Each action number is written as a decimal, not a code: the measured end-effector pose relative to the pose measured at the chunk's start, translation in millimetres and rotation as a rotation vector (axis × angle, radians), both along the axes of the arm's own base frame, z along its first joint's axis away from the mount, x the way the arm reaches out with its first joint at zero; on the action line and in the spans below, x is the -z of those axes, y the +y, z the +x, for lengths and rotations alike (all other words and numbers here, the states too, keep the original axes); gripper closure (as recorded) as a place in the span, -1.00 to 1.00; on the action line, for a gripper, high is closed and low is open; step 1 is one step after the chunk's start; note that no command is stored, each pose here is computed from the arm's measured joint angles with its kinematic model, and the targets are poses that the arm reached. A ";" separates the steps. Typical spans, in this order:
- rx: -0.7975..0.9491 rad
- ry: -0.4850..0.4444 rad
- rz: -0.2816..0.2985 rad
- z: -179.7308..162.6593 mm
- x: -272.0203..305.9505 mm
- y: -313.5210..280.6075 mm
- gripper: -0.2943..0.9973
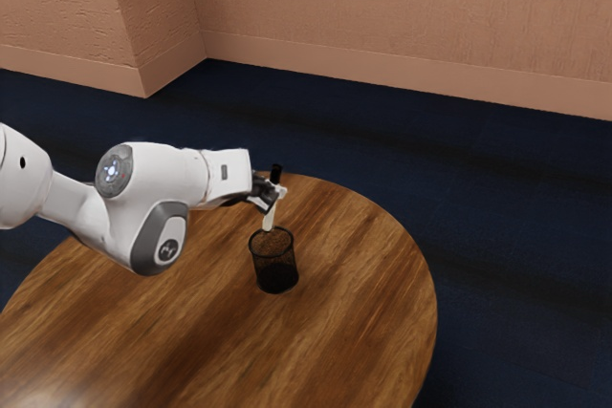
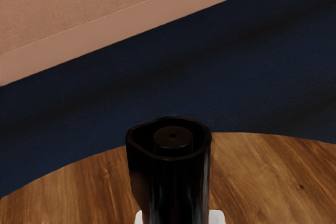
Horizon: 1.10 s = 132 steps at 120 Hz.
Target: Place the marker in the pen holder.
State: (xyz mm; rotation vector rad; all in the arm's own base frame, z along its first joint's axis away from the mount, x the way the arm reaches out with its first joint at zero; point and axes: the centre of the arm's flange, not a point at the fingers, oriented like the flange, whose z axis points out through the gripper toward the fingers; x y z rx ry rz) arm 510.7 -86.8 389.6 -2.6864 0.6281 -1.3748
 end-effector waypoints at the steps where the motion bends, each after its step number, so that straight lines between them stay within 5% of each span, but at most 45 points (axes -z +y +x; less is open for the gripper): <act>1: -0.001 -0.001 0.001 -0.4 0.5 0.6 0.67; 49: 0.020 0.004 0.014 -1.5 22.3 -4.1 0.67; 85: 0.000 0.053 -0.002 -0.8 34.9 -2.9 -0.20; 95: -0.006 0.126 -0.004 18.4 21.6 -4.1 -0.31; 114: -0.040 0.375 0.017 134.8 -88.9 13.6 -0.43; 132: -0.127 0.629 0.051 142.7 -162.8 44.0 -0.49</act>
